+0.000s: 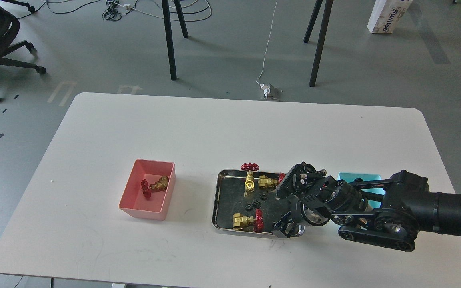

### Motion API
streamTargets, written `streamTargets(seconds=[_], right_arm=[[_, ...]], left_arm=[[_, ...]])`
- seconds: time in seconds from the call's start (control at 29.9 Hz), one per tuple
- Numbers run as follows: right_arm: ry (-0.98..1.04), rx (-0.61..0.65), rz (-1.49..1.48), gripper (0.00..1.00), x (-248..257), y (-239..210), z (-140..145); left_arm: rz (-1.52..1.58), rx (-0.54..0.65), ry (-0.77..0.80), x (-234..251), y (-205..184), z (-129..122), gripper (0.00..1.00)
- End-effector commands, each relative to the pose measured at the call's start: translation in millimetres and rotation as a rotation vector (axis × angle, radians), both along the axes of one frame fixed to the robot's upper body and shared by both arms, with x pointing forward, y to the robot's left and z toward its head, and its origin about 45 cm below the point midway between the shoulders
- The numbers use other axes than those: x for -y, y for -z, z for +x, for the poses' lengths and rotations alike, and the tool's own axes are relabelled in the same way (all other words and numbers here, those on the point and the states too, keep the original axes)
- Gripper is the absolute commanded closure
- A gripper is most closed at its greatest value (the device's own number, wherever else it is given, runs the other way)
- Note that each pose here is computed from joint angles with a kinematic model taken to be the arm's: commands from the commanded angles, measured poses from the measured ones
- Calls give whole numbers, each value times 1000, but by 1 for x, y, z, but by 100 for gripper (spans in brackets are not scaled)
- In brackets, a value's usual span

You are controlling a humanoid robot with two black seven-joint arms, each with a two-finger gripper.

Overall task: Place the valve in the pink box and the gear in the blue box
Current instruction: 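Grasp a small black gear in the tray with the right gripper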

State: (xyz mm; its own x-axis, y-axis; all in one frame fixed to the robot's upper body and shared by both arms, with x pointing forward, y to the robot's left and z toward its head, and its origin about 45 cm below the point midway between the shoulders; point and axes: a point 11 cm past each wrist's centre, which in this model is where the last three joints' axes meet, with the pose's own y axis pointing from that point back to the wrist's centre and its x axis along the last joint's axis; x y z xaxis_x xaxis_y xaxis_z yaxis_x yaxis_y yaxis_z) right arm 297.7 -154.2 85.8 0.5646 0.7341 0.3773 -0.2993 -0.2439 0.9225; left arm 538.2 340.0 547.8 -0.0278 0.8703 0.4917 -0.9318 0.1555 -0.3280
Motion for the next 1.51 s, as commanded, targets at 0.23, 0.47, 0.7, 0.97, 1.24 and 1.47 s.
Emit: streamTargets(seconds=[0.23, 0.47, 0.7, 0.97, 1.24, 1.47], right_arm=[[-10, -11, 9, 31, -6, 2, -5], [-16, -12, 24, 33, -11, -3, -5], [-12, -20, 20, 42, -9, 1, -8], [-5, -4, 9, 71, -9, 0, -8], [-8, 6, 12, 88, -13, -3, -10], [-38, 26, 69, 93, -28, -25, -8]], left_arm=[[-2, 3, -2, 0, -1, 0, 5], [0, 11, 1, 2, -7, -1, 5], [-6, 6, -22, -6, -7, 0, 5], [-7, 5, -21, -4, -6, 1, 5], [-7, 4, -18, -1, -6, 1, 5], [-7, 4, -20, -1, -6, 2, 5]])
